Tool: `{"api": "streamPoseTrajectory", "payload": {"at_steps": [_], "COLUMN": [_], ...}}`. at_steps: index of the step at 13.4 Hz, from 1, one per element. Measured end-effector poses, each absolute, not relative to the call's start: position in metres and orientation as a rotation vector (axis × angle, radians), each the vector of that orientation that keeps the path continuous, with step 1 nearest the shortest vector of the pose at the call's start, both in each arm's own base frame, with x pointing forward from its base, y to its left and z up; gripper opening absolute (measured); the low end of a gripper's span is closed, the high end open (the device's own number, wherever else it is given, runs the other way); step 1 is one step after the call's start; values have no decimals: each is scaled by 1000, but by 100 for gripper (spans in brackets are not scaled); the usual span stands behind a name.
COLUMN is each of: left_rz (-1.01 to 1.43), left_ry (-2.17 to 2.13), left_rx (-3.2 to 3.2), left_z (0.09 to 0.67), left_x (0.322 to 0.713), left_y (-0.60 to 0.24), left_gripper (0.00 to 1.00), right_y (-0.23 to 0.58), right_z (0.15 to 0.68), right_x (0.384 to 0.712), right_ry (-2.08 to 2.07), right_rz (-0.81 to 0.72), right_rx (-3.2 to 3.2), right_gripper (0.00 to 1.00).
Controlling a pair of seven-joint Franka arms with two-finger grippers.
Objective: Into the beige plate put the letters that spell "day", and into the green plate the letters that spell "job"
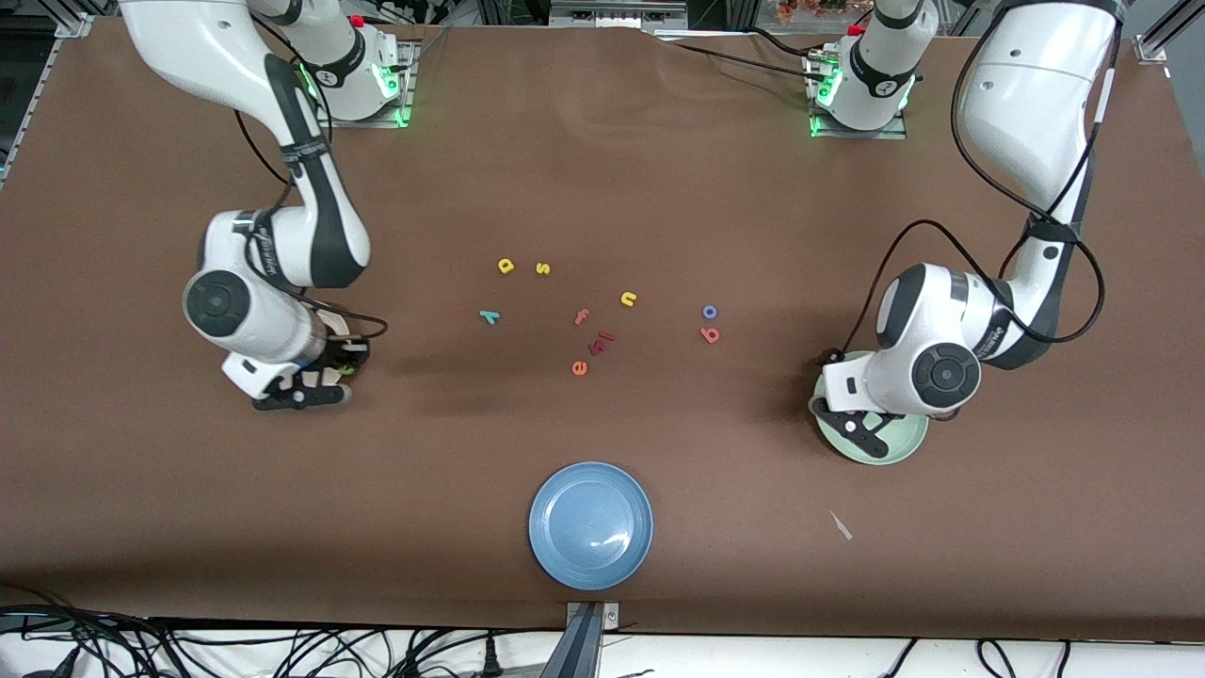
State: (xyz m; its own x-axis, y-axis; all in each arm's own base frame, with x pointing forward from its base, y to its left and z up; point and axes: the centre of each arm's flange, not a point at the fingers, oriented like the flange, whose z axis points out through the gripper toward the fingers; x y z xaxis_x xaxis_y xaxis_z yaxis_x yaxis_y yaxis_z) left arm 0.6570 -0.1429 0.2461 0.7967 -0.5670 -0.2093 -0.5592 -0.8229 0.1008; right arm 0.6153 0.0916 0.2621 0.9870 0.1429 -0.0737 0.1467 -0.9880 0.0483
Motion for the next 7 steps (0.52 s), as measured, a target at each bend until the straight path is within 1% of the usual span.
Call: {"api": "streamPoseTrajectory", "payload": {"at_steps": [3, 6, 7], "left_rz": [-389, -421, -431], "left_ry": [-705, -472, -390], "left_rx": [2926, 2959, 2981], "left_z": [257, 260, 259], "left_x": [643, 623, 613], "left_y": [-185, -242, -265], "left_gripper": [100, 100, 100], "right_y": [42, 26, 26], "right_z": [253, 248, 248], "right_x": [594, 587, 587], "right_ry": [301, 311, 311], "right_rz": [-97, -112, -113], "right_rx": [3063, 3060, 3061], "right_gripper": [27, 27, 32]}}
